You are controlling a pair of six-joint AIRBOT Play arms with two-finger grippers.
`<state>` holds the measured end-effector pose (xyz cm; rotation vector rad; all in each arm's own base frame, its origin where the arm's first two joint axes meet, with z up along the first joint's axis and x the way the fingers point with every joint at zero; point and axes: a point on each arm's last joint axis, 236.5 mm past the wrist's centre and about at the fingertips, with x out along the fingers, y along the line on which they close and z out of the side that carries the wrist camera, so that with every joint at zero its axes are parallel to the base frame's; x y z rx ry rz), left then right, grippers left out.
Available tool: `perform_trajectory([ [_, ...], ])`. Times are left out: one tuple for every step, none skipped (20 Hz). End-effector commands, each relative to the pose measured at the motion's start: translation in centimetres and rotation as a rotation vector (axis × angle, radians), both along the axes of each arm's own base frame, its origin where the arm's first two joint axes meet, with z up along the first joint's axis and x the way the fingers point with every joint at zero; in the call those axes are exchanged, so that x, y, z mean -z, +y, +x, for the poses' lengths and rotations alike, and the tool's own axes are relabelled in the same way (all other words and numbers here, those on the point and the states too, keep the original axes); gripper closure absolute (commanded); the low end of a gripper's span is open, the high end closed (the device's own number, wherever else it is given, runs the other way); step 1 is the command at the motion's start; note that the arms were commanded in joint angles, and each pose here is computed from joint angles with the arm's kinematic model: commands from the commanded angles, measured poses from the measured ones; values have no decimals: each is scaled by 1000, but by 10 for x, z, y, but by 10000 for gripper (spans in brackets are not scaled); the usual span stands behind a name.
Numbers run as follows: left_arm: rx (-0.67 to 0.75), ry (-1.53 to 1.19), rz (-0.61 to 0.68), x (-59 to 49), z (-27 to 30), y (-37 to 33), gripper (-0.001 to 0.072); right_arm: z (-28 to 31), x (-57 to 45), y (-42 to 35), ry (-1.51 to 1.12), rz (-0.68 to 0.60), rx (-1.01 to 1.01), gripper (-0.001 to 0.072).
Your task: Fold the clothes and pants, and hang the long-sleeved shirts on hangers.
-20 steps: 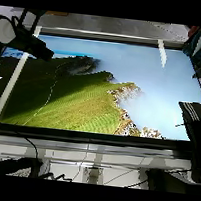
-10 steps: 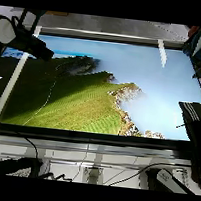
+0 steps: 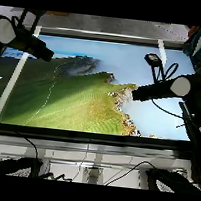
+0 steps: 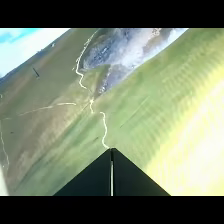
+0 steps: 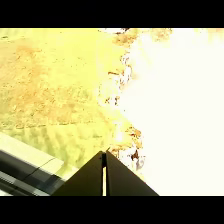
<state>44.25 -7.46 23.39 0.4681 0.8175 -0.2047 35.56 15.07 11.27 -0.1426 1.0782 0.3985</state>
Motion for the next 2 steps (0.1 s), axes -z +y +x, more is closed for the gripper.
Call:
perform_trajectory([
  [-1, 0, 0, 0, 0, 0, 693, -3, -1, 13, -37, -55, -15, 691],
  [-1, 0, 0, 0, 0, 0, 693, -2, -2, 14, -40, -51, -16, 691],
])
